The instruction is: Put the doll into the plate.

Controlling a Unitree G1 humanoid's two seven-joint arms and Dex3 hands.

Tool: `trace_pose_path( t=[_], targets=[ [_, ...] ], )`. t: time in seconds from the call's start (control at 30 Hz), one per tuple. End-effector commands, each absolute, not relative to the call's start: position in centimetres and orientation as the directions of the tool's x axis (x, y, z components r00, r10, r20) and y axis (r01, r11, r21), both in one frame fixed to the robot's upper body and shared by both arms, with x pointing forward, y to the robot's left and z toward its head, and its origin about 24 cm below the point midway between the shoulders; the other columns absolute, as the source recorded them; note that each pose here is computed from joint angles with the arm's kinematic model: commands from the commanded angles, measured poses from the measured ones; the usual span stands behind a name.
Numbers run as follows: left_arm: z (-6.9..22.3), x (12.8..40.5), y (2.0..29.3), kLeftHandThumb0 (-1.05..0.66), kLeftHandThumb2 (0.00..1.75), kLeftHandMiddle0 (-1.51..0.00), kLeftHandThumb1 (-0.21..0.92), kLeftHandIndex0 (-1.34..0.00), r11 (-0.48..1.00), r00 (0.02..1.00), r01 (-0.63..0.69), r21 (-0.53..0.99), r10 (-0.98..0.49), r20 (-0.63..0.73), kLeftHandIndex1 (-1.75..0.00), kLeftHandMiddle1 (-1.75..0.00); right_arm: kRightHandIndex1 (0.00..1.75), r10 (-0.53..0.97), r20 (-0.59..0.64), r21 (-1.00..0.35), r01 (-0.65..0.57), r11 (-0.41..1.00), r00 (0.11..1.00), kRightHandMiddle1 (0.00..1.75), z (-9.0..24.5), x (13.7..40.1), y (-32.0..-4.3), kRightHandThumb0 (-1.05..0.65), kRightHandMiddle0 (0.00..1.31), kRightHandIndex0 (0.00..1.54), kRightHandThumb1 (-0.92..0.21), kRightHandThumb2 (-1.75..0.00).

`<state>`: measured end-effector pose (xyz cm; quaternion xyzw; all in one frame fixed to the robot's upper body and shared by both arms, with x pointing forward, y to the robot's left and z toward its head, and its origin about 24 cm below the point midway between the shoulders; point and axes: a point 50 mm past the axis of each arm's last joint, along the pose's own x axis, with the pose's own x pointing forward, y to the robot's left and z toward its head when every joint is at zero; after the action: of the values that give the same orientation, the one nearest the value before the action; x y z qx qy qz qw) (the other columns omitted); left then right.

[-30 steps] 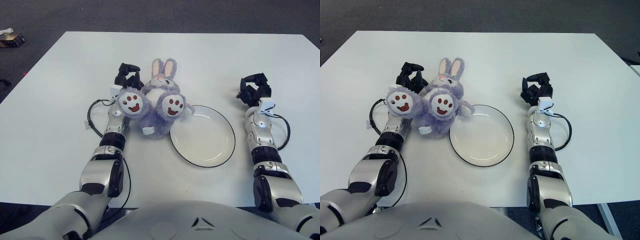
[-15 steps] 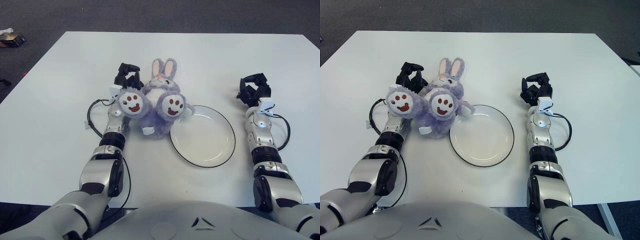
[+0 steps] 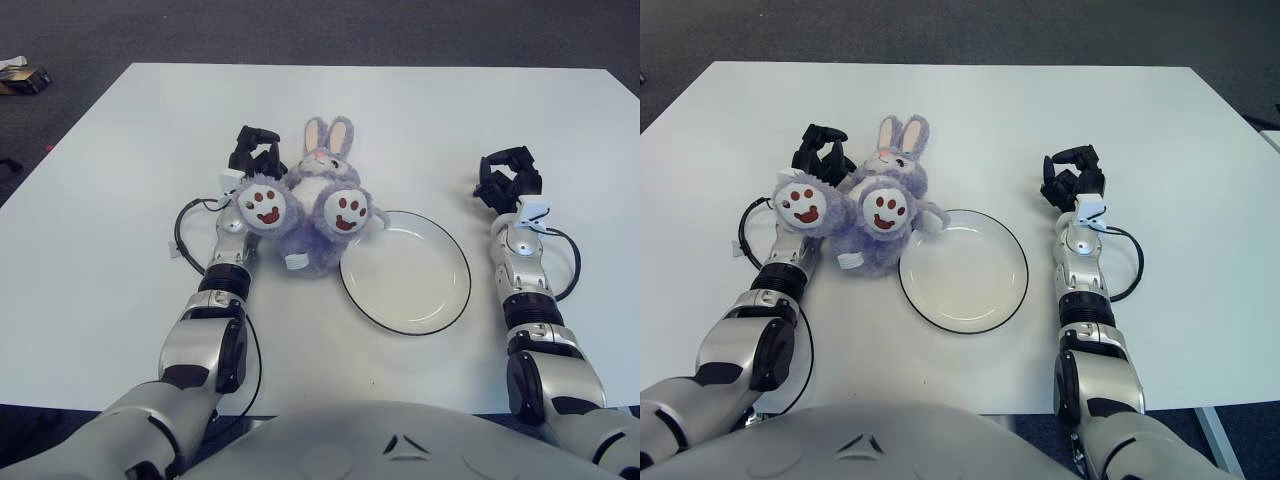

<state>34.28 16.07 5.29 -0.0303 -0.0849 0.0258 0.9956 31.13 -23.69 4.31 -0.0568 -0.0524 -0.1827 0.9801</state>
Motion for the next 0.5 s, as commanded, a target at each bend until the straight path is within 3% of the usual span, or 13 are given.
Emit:
trace_pose_path(
  t=[0.0, 0.3, 0.47],
  targets=[
    [3.0, 33.0, 17.0, -0.36, 0.68, -0.77, 0.79, -0.28, 0.997, 0.993, -0.064, -0.040, 0.068, 0.093, -1.75, -1.75, 1.75, -0.372, -0.070, -0.133, 0.361, 0.923, 0.925, 1.65, -0.4, 28.6, -23.7, -0.38, 0.39, 0.88, -0.74, -0.68],
    [3.6, 32.9, 17.4, -0.36, 0.69, -0.79, 0.78, -0.29, 1.000, 0.987, 0.004, 0.015, -0.007, 0.158, -1.74, -1.75, 1.75, -0.368, -0.070, -0.136, 0.357, 0.924, 0.927, 1.65, -0.3, 28.7, -23.7, -0.38, 0.39, 0.88, -0.74, -0.68],
    [4.0, 32.8, 18.1, -0.36, 0.53, -0.82, 0.83, -0.38, 0.996, 0.980, 0.043, 0.079, -0.057, 0.190, -1.62, -1.75, 1.75, -0.367, -0.070, -0.137, 0.356, 0.925, 0.928, 1.65, -0.3, 28.7, -23.6, -0.38, 0.39, 0.88, -0.74, -0.68]
  ],
)
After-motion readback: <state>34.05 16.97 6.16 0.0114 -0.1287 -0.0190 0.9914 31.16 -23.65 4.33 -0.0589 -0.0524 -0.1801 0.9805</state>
